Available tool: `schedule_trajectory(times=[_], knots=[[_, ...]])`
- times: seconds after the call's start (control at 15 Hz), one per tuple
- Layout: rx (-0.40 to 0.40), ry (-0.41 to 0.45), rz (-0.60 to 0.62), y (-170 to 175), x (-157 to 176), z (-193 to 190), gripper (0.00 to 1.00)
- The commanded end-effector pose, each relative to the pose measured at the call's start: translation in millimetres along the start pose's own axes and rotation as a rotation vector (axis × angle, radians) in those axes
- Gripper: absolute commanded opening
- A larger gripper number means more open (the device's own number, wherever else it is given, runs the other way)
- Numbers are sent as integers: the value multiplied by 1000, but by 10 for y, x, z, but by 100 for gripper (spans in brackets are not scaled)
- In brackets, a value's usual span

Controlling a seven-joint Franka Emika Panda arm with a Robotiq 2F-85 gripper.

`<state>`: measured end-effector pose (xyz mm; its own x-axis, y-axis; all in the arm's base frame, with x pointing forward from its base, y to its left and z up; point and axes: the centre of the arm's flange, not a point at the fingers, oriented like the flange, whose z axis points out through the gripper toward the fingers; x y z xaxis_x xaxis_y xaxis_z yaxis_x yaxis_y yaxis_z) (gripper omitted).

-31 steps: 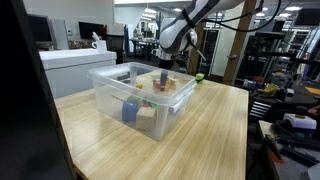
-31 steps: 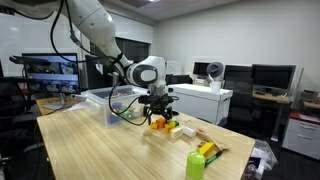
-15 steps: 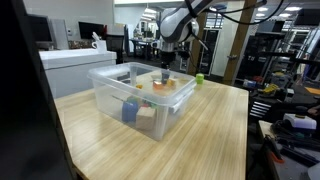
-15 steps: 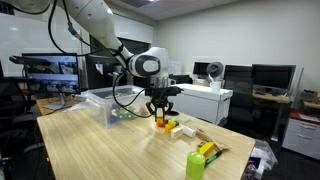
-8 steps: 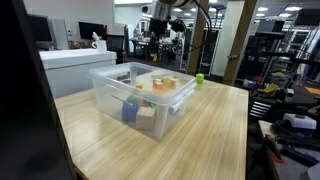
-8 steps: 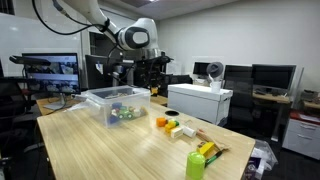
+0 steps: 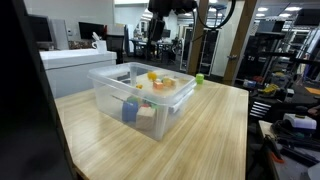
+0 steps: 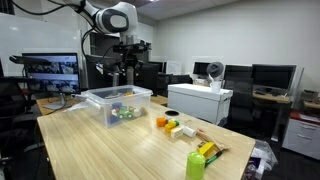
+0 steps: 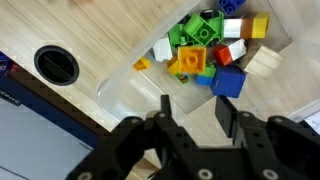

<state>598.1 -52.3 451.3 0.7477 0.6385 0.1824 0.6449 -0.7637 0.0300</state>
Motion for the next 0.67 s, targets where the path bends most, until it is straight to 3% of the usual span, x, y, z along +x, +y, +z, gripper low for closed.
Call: schedule_trajectory(times=[0.0,0.13,0.33,0.6], knots=[[33,18,55,27,-159,-128,83],[-3,79,149,287,-224,-148,98],[-89,122,324,859,-576,-96,100],[-187,124,549,1431,-1144,302,100]])
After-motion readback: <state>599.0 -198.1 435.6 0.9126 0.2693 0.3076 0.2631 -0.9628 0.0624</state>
